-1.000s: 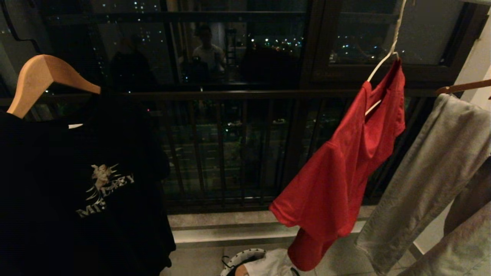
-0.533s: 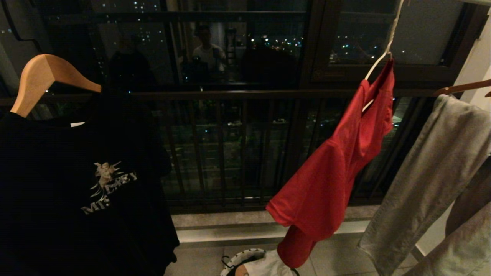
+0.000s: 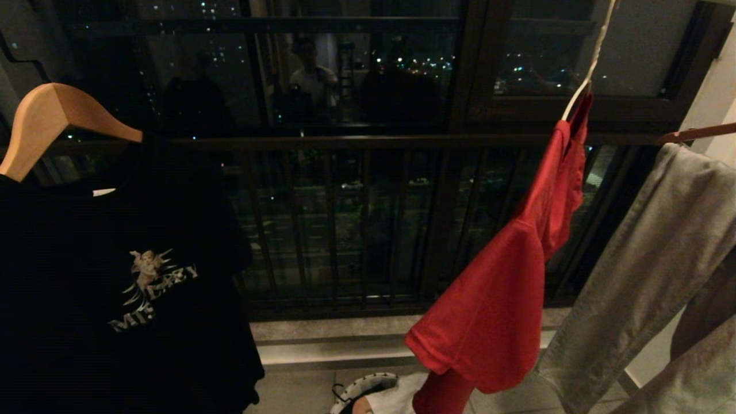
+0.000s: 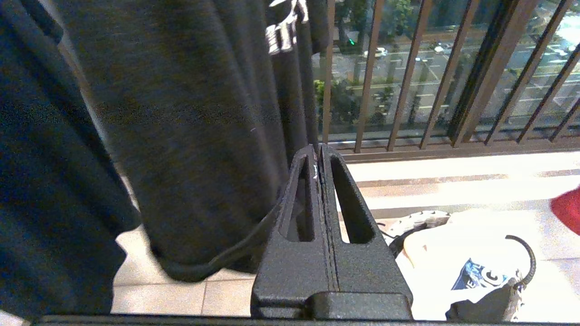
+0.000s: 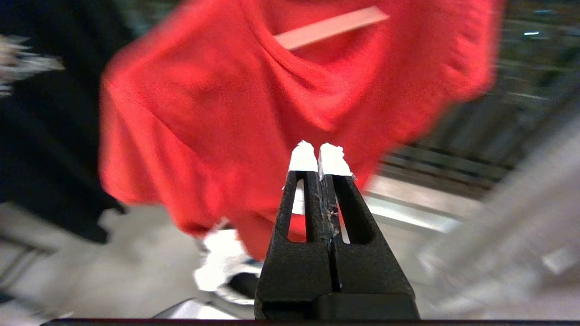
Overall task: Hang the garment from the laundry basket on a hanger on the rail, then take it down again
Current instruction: Take the clothes off the clothes rack
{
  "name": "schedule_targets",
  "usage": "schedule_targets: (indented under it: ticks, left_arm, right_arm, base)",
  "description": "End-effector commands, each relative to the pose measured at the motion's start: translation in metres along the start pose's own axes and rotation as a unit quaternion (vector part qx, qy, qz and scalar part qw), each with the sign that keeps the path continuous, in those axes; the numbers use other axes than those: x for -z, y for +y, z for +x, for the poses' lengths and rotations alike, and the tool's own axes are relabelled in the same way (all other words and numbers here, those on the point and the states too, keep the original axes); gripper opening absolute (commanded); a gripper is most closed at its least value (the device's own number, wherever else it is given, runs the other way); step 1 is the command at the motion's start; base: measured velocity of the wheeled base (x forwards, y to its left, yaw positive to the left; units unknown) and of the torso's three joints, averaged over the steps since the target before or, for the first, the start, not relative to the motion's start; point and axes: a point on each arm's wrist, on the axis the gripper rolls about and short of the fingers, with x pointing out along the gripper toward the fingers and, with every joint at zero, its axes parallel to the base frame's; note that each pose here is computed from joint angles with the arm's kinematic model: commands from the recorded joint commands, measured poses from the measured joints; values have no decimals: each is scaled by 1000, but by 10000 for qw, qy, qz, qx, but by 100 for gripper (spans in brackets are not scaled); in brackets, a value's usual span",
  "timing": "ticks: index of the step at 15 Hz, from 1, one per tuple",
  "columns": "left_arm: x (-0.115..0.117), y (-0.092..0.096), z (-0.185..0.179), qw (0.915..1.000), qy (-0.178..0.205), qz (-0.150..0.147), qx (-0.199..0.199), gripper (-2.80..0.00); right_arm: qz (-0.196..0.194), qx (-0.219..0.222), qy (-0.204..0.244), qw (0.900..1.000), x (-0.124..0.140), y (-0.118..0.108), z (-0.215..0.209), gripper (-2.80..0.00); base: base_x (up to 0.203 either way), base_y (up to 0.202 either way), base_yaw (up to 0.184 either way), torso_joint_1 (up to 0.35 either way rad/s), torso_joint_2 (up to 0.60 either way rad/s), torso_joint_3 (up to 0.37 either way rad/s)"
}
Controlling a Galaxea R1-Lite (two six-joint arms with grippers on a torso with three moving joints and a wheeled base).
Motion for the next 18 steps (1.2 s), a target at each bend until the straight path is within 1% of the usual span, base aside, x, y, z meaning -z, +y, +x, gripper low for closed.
schedule_targets:
  ticks: [1, 3, 4, 7, 8, 10, 12, 13, 15, 17, 18]
  left_arm:
    - [0, 0, 0, 10000, -6, 1, -5, -280]
    - [0, 0, 0, 10000, -6, 1, -5, -280]
    - [0, 0, 0, 10000, 2, 1, -4, -280]
    - [0, 0, 0, 10000, 2, 1, 2, -280]
    - [0, 0, 0, 10000, 2, 1, 10, -280]
    - [0, 0, 0, 10000, 1, 1, 10, -280]
    - [0, 0, 0, 10000, -2, 1, 6, -280]
    - [0, 0, 0, 10000, -3, 1, 10, -280]
    - [0, 0, 0, 10000, -2, 1, 10, -280]
    - [0, 0, 0, 10000, -1, 1, 4, -280]
    - [0, 0, 0, 10000, 1, 1, 10, -280]
  right_arm:
    - [-6, -392, 143, 9991, -18, 1, 24, -280]
    - [-69, -766, 122, 9970, -33, 8, 32, -280]
    - [-91, -788, 188, 9967, -38, 11, 38, -280]
    - [-103, -557, 239, 9981, -47, 25, 48, -280]
    - [-116, -410, 243, 9988, -49, 31, 51, -280]
    - [-212, 132, 259, 9994, -49, 45, 56, -280]
    - [-194, 579, 293, 9977, -48, 56, 65, -280]
    - [-191, 659, 323, 9971, -48, 58, 70, -280]
    - [-180, 954, 350, 9947, -48, 62, 80, -280]
    - [-9, 1112, 200, 9936, -56, 66, 83, -280]
    - [17, 1162, 132, 9931, -60, 69, 83, -280]
  base:
    - [0, 0, 0, 0, 0, 0]
    - [0, 0, 0, 0, 0, 0]
    - [0, 0, 0, 0, 0, 0]
    - [0, 0, 0, 0, 0, 0]
    - [0, 0, 0, 0, 0, 0]
    - [0, 0, 0, 0, 0, 0]
    - [0, 0, 0, 0, 0, 0]
    - [0, 0, 0, 0, 0, 0]
    - [0, 0, 0, 0, 0, 0]
    - [0, 0, 0, 0, 0, 0]
    - [0, 0, 0, 0, 0, 0]
